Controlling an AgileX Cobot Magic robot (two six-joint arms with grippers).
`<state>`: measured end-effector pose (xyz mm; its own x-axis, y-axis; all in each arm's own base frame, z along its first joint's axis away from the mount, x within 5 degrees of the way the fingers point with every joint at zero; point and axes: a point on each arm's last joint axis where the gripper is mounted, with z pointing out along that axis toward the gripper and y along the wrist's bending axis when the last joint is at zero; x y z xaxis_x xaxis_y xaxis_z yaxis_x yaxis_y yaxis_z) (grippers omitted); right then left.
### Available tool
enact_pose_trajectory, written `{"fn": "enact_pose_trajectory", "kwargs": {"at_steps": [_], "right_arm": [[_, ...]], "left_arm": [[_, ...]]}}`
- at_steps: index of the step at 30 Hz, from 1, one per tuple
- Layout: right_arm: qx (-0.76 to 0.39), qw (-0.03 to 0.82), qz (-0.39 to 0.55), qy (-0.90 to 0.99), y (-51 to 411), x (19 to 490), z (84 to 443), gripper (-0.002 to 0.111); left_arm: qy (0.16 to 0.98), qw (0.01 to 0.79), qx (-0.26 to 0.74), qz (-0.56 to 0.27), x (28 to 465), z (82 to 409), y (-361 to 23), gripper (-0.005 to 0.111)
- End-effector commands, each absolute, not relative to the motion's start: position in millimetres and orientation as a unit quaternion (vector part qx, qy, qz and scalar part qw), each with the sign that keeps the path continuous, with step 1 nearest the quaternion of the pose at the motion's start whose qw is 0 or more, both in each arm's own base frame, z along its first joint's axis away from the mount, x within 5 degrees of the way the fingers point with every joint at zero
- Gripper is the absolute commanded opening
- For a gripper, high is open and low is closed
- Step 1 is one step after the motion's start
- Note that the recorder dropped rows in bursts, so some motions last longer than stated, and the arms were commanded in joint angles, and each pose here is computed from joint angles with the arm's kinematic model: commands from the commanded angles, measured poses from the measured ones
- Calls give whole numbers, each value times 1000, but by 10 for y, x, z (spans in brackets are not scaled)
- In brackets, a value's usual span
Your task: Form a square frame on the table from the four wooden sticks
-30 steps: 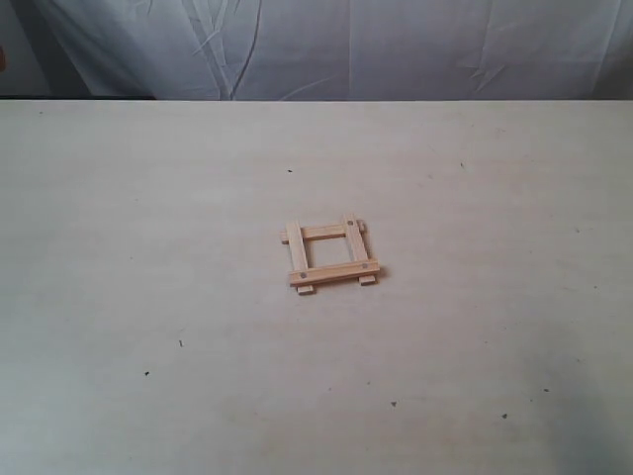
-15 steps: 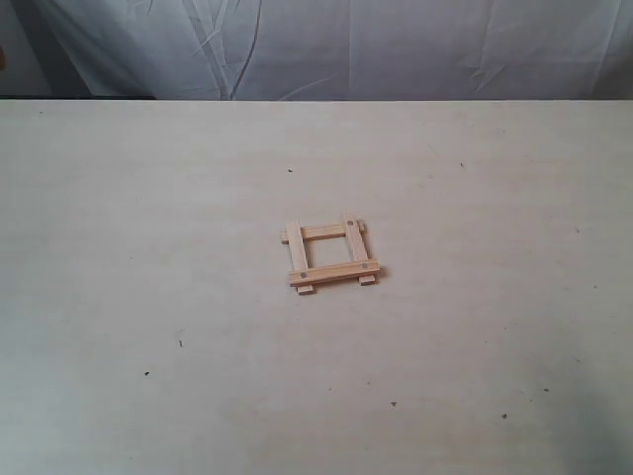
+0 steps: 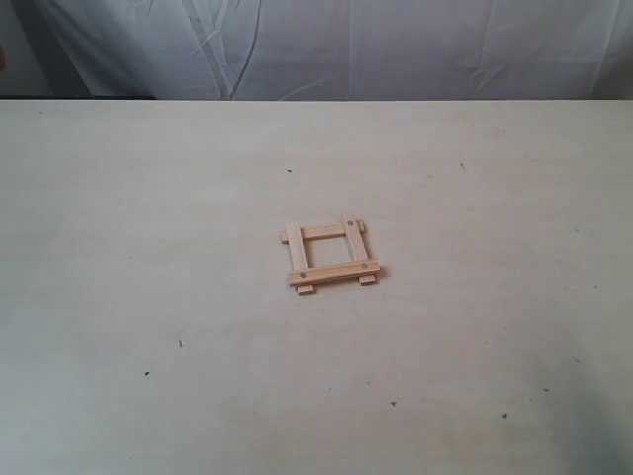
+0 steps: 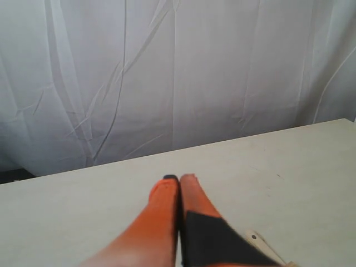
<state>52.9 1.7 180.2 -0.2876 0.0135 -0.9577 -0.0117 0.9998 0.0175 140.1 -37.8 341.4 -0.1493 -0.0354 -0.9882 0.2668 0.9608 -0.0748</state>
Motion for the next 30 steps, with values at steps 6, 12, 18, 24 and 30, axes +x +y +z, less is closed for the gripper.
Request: {"fn": "enact_pose_trajectory", "kwargs": {"at_steps": [6, 12, 18, 24, 30], "right_arm": [[1, 604, 7, 797, 12, 531, 1806, 2], [1, 604, 7, 797, 12, 531, 1806, 2], [2, 604, 7, 797, 12, 531, 1808, 2], [2, 604, 7, 797, 12, 531, 1808, 2], [2, 604, 7, 797, 12, 531, 1808, 2]], "left_arm": [[740, 659, 98, -97, 1364, 3432, -370, 0], [763, 634, 97, -80, 1084, 3167, -265, 0], [772, 629, 86, -32, 803, 2591, -134, 0], [771, 630, 88, -1, 624, 2093, -82, 0], [759, 643, 102, 23, 554, 1898, -61, 0]]}}
